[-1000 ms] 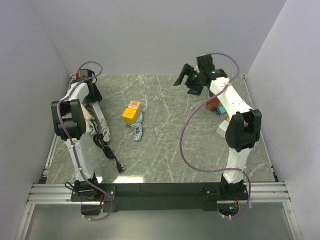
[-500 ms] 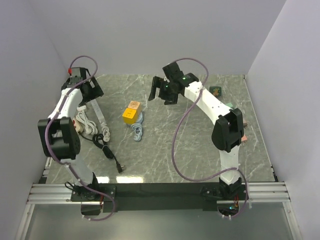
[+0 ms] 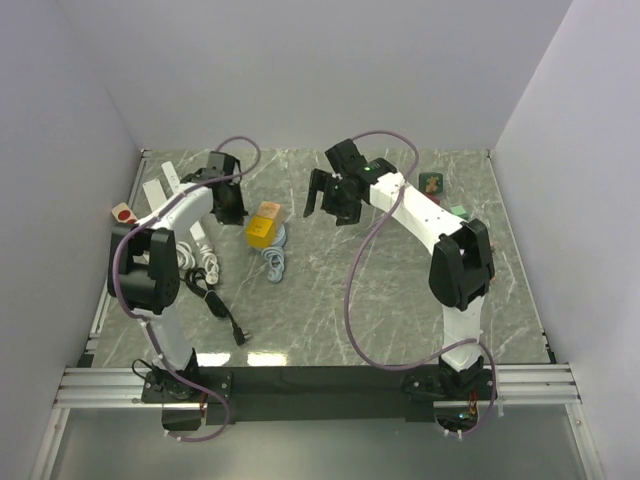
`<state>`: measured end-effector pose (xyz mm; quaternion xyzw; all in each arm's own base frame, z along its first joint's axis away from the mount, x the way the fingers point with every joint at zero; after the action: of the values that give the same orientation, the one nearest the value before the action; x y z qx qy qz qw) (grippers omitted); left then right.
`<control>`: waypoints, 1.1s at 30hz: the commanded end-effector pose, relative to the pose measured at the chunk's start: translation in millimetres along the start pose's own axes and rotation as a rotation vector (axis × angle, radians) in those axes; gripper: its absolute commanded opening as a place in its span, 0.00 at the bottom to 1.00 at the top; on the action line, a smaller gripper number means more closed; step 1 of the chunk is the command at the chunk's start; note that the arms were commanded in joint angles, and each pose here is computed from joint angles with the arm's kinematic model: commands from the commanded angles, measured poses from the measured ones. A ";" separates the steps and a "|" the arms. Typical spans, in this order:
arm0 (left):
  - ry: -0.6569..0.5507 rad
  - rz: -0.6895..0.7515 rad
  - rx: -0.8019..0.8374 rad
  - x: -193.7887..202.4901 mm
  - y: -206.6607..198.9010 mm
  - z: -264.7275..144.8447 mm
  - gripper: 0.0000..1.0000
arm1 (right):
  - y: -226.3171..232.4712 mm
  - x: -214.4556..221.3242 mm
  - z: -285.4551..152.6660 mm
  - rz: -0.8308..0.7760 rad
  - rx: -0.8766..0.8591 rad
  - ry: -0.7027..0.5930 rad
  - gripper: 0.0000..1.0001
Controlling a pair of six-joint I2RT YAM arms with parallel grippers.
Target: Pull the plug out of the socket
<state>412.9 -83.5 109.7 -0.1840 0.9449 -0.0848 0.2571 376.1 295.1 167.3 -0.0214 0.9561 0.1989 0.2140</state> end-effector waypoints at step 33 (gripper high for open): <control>-0.048 -0.185 0.295 82.2 -85.1 -56.7 0.01 | -17.3 33.7 -4.3 -0.346 0.105 0.082 1.00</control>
<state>344.0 -204.8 123.4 -0.1993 0.9095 -0.2510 0.2647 343.8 274.5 146.5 -0.1489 0.9610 0.1230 0.1981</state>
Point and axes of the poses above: each gripper's point midway between its finger pads, its own z axis out along the fingers, its own y axis along the line the jaws close on, x = y × z, the point moved 2 cm from there along -z, back along the fingers, and after that the axes turned 8 degrees about -z, right-handed, at the moved point
